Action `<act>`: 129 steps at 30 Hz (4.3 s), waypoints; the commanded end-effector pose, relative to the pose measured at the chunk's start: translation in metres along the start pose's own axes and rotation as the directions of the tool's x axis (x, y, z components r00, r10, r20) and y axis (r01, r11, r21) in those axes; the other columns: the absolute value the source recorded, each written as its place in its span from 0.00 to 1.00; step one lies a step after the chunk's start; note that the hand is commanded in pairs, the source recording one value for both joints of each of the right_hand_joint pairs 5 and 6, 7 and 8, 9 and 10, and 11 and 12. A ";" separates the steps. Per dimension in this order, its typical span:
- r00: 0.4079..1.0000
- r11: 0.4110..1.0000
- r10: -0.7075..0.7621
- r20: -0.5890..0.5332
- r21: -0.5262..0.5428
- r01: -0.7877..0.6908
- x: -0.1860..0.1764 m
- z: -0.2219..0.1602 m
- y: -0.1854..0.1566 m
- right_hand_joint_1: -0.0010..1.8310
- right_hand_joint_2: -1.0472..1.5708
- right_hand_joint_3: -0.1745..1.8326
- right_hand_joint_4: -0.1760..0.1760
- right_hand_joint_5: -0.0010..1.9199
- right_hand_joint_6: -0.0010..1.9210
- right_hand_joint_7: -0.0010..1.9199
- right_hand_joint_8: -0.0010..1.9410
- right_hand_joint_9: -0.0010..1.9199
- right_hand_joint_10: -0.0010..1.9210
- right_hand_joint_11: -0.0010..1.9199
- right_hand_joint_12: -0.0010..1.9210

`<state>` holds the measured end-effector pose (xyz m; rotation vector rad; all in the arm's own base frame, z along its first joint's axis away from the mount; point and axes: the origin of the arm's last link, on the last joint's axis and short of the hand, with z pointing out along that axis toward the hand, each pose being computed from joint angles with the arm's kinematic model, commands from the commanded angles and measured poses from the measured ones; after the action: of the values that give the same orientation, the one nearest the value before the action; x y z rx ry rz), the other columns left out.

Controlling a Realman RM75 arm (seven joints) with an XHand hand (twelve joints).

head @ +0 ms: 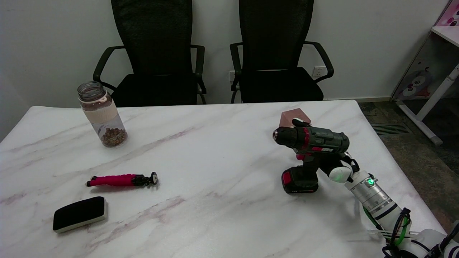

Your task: Pick up the power screwdriver.

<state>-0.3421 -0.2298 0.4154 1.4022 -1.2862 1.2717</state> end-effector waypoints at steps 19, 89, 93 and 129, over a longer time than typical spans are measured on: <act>0.998 0.999 0.044 0.051 0.008 -0.044 -0.012 0.003 -0.001 0.52 0.24 0.48 0.99 0.16 0.16 0.16 0.16 0.23 0.23 0.35 0.35; 0.996 0.998 0.020 0.086 -0.056 -0.015 -0.016 0.027 0.005 0.53 0.46 0.62 1.00 0.49 0.49 0.49 0.49 0.86 0.86 1.00 1.00; 0.996 0.998 0.016 0.087 -0.061 -0.011 -0.016 0.029 0.005 0.52 0.49 0.59 0.54 0.55 0.55 0.55 0.54 0.88 0.88 1.00 1.00; 0.991 0.995 0.006 0.133 0.101 -0.020 -0.026 0.093 -0.044 0.49 0.75 0.50 1.00 1.00 1.00 1.00 0.99 1.00 1.00 1.00 1.00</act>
<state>-0.3304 -0.2735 0.3882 1.4631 -1.3760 1.1895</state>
